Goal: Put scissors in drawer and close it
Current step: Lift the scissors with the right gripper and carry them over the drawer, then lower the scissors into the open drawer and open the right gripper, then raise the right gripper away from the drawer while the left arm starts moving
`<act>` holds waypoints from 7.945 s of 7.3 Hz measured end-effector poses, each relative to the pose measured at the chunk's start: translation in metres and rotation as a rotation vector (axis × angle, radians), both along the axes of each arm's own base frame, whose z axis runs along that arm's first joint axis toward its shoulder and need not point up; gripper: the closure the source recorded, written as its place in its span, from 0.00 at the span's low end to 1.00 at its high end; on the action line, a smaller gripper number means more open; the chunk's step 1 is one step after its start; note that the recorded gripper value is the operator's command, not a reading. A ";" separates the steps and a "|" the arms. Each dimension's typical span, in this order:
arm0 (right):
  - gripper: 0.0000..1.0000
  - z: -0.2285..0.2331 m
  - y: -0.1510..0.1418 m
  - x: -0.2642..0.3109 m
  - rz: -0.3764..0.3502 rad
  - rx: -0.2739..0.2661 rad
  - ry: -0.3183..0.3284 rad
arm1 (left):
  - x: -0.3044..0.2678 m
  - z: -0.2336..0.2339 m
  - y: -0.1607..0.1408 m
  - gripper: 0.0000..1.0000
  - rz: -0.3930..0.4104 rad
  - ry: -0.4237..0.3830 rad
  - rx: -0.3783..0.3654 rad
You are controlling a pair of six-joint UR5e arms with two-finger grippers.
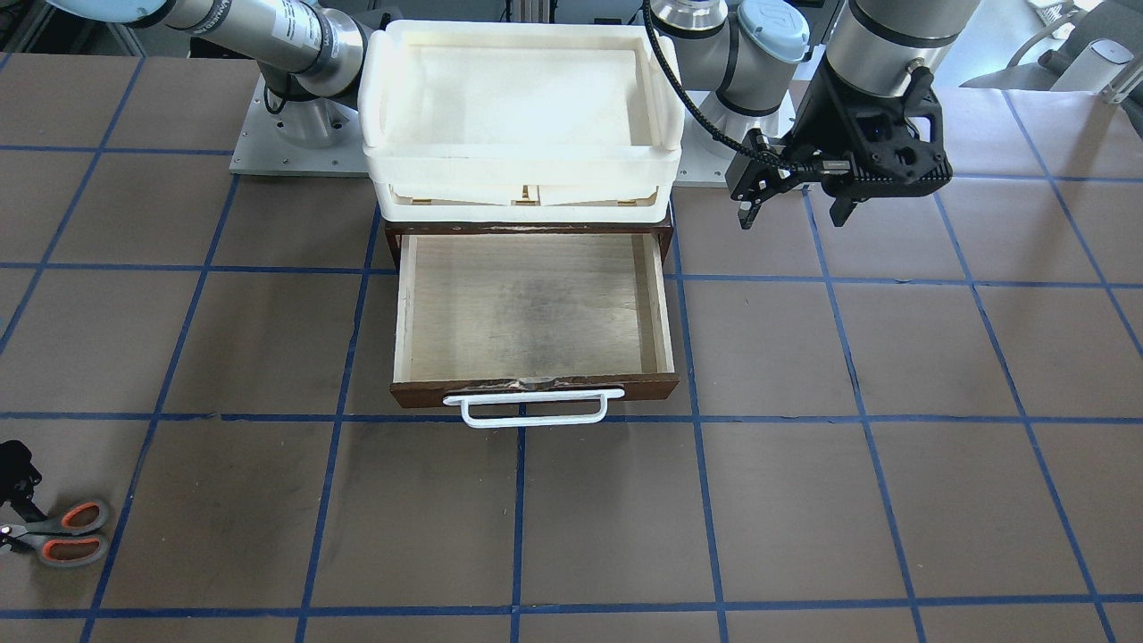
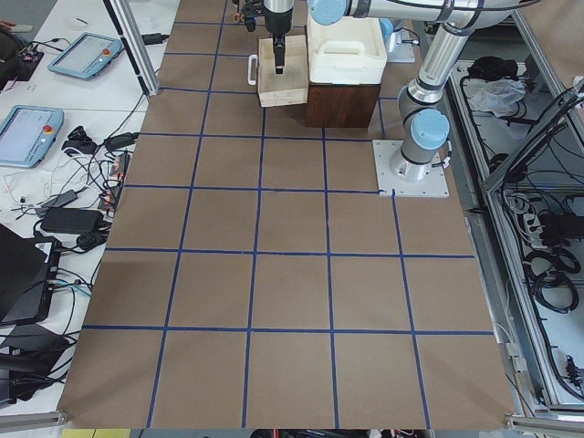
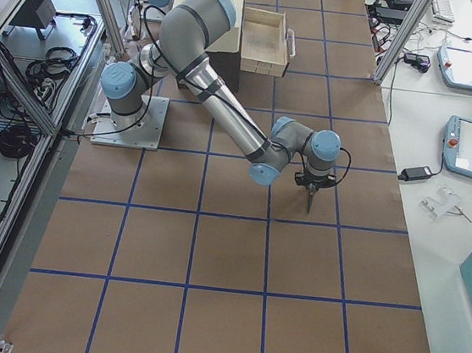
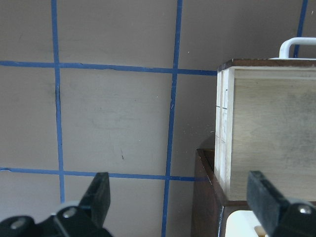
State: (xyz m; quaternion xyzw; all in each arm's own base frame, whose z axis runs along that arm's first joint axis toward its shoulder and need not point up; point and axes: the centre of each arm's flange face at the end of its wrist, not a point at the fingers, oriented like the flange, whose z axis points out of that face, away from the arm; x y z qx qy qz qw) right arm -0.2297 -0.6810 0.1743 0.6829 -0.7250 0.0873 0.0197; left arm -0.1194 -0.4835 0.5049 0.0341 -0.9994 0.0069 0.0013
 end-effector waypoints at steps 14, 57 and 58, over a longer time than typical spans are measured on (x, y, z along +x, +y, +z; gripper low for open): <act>0.97 0.268 0.130 0.238 0.179 0.082 -0.045 | 0.001 -0.009 0.002 0.00 0.003 0.009 0.003; 0.00 0.347 0.202 0.390 -1.170 0.127 -0.097 | -0.075 -0.080 -0.120 0.00 -0.072 0.018 -0.135; 0.00 0.354 0.199 0.385 -1.228 0.118 -0.104 | -0.087 -0.099 -0.128 0.00 -0.067 0.020 -0.124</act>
